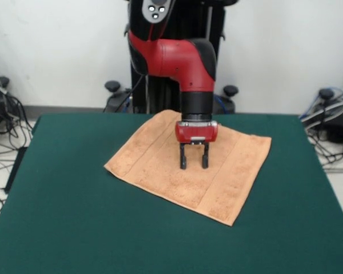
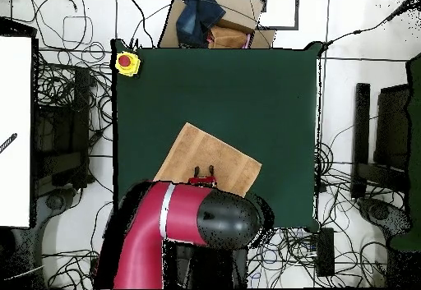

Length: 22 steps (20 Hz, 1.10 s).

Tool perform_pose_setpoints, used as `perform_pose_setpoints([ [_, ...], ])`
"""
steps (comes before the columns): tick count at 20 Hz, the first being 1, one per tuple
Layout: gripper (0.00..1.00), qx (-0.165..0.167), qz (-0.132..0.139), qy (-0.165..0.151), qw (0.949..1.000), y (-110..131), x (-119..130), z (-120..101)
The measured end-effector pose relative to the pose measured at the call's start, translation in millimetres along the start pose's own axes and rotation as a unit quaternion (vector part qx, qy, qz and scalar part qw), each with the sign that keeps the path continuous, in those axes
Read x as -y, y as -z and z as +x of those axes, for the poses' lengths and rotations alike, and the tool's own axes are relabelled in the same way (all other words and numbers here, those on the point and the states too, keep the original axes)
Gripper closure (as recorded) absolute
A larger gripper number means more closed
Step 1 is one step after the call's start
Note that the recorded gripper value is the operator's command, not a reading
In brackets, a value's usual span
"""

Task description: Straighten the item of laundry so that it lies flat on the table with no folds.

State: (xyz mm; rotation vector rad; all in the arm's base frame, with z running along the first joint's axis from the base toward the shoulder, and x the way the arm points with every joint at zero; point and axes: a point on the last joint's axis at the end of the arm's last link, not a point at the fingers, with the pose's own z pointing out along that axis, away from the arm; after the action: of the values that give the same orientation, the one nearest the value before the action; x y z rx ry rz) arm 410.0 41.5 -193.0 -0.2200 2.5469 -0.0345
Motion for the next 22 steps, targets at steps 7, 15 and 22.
perform_pose_setpoints([
  [7,0.0,0.003,0.006,0.002,1.0,-2.2,-1.2,-1.5],
  [15,0.0,0.026,0.018,0.009,0.9995,-3.7,-3.9,2.1],
  [22,0.0,0.074,0.025,0.002,0.9969,-9.3,-4.5,7.7],
])
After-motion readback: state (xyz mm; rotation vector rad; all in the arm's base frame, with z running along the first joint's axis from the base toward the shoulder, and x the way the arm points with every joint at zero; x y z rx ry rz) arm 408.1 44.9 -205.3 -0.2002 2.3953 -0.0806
